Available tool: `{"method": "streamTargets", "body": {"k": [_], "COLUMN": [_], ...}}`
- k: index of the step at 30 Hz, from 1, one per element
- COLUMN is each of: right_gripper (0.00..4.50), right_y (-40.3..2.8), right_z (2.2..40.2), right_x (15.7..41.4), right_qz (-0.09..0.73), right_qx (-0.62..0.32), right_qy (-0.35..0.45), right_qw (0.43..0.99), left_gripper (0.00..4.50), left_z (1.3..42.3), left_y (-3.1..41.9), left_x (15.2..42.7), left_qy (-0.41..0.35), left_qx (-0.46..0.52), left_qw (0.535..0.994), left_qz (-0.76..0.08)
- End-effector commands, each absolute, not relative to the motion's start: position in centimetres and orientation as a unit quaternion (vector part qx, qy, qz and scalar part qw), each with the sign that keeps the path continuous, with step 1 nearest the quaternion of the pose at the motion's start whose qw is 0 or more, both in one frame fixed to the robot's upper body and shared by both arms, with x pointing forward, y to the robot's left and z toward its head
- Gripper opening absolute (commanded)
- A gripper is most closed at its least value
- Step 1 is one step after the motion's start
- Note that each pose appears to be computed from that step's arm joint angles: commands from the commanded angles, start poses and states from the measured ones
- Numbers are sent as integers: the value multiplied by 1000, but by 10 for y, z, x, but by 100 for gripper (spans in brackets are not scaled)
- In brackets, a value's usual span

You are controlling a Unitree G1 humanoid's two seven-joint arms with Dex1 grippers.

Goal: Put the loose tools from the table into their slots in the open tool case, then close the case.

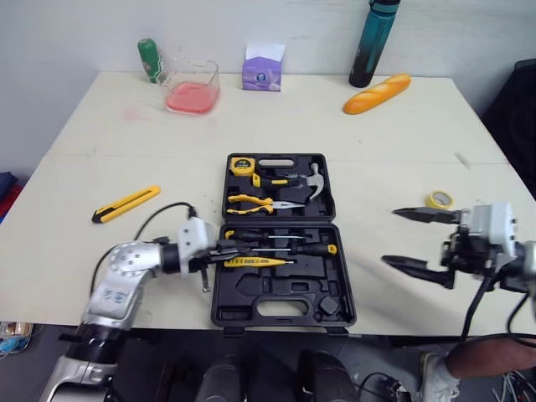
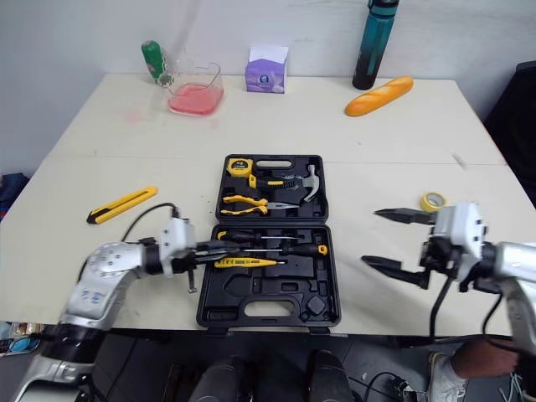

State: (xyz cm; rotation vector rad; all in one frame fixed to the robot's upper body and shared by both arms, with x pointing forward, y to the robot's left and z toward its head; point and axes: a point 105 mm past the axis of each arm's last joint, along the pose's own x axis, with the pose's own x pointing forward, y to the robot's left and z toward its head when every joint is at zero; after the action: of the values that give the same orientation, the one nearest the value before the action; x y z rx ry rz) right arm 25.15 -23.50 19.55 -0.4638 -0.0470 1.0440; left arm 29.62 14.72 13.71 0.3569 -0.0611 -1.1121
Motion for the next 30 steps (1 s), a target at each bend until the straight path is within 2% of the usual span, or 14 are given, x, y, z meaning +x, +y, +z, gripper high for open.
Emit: {"method": "streamTargets", "body": {"k": [1, 6, 7, 10, 15, 18, 24, 30], "right_gripper": [450, 450, 450, 450, 450, 450, 450, 450], "right_y": [-266, -325, -335, -359, -388, -408, -414, -401], "right_z": [208, 227, 229, 226, 234, 235, 218, 209], "right_x": [249, 255, 255, 254, 261, 267, 272, 277], "right_qz": [447, 333, 314, 283, 227, 173, 174, 206], "right_qx": [-261, -316, -327, -359, -388, -408, -399, -382], "right_qy": [-20, -16, -14, 15, 15, 29, 56, 49], "right_qw": [855, 888, 891, 889, 893, 896, 899, 900], "left_gripper": [185, 413, 446, 446, 446, 446, 446, 446], "left_z": [162, 169, 172, 178, 174, 179, 170, 172], "left_y": [195, 282, 297, 336, 393, 441, 462, 457], "left_x": [294, 278, 274, 263, 234, 205, 181, 182], "left_qy": [-52, -17, -15, -9, 30, 38, 65, 57], "left_qx": [176, 190, 191, 195, 207, 206, 207, 197], "left_qw": [877, 935, 943, 960, 972, 978, 976, 979], "left_qz": [-444, -299, -272, -201, -108, -11, 32, 21]}}
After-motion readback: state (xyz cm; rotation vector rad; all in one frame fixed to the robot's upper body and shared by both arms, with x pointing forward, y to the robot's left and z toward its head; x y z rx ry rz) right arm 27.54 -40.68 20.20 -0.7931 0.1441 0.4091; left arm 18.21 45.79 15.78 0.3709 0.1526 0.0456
